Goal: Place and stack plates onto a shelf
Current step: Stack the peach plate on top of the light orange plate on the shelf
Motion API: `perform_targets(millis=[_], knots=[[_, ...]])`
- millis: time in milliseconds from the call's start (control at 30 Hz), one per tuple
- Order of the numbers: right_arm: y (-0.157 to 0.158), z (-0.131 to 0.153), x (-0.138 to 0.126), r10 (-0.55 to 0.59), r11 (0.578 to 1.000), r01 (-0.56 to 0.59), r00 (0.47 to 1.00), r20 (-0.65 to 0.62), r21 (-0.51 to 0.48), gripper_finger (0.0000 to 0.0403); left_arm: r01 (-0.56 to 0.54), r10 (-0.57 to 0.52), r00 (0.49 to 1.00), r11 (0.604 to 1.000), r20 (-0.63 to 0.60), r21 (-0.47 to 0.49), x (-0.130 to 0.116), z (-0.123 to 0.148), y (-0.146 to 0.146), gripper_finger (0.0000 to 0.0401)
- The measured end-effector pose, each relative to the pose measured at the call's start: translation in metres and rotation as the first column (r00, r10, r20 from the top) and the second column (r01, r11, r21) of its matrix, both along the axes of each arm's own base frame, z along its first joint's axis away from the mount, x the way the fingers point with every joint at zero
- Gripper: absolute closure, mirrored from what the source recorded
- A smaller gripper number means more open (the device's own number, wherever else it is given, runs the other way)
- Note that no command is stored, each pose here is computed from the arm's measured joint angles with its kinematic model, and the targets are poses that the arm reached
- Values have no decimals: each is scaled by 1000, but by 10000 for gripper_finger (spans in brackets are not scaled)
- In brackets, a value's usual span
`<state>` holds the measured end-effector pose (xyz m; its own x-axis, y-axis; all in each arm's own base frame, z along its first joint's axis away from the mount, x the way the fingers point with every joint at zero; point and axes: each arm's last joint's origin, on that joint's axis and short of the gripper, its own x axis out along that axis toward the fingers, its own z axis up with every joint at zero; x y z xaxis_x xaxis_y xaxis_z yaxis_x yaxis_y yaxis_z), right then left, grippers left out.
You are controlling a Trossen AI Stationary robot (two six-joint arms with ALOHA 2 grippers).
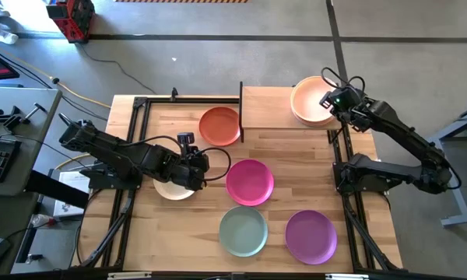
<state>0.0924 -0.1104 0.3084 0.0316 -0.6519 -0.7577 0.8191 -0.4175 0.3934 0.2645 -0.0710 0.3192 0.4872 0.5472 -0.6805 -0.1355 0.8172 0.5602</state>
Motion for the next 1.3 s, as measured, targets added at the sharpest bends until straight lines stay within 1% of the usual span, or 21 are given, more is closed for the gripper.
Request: perform_targets(millis=[167, 267, 600, 800, 1000, 1100, 1300], knots=[[0, 0, 0, 3, 1000, -3, 1000, -3, 0, 402, 0, 0, 1000, 1000, 0, 0, 0, 0, 0, 301], [0, 0, 0, 13, 1000, -13, 1000, -12, -1, 395, -1, 1, 1000, 1000, 0, 0, 0, 0, 0, 301], [0, 0, 0, 12, 1000, -12, 1000, -18, -2, 337, -1, 1, 1000, 1000, 1, -1, 0, 0, 0, 301], [0, 0, 0, 45, 999, -44, 998, -42, 4, 316, -2, 2, 1000, 1000, 2, -1, 0, 0, 0, 301], [2, 1, -1, 99, 995, -99, 994, -46, 12, 311, -13, 13, 1000, 1000, 11, -9, 0, 0, 0, 301], [6, 3, -4, 118, 993, -118, 992, -39, -1, 311, -14, 14, 1000, 1000, 12, -10, 0, 0, 0, 301], [17, 9, -15, 121, 992, -121, 993, -14, -26, 311, -16, 16, 1000, 1000, 14, -12, 0, 0, 0, 301]])
